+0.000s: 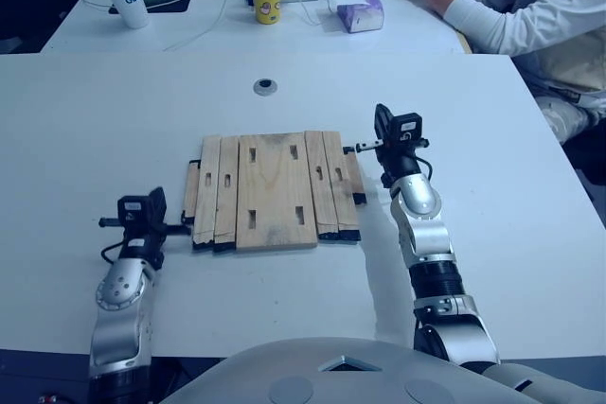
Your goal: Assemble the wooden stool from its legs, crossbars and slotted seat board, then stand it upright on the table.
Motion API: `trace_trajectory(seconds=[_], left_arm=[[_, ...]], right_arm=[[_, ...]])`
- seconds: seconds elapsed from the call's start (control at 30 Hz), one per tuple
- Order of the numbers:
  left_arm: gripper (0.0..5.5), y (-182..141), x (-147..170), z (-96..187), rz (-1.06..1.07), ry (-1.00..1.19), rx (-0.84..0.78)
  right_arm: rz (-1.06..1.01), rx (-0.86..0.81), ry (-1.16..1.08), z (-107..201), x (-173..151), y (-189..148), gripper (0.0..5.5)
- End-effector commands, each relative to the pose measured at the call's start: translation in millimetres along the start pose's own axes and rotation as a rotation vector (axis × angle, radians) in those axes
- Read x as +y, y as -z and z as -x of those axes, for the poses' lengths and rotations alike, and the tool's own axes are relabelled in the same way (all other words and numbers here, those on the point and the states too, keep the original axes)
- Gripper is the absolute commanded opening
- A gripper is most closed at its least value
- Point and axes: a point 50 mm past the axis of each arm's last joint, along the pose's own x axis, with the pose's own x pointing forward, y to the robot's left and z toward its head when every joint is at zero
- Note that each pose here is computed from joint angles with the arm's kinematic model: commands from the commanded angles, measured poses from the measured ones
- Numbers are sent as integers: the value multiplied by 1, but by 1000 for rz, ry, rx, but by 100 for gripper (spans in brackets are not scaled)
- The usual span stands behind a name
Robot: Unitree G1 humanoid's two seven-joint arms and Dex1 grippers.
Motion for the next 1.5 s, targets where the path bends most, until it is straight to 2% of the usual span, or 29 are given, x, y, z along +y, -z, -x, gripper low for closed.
trace_trajectory(seconds=[0.03,0.2,0.23,0.73,1.03,1.5], left_arm=[[41,-6,-1,-3,13,56,-10],[122,-10,-3,-2,71,170,-24],[124,-10,-2,-2,71,183,-19],[124,9,-3,-2,34,273,94],[124,17,14,-12,56,176,125],[124,-14,14,-21,108,175,13]], right_arm=[[9,8,10,1,-2,0,0],[10,7,13,1,-2,0,0],[10,7,16,1,-3,0,0],[7,9,27,5,-1,3,0],[10,6,21,2,-1,1,0],[8,6,24,0,-1,2,0]])
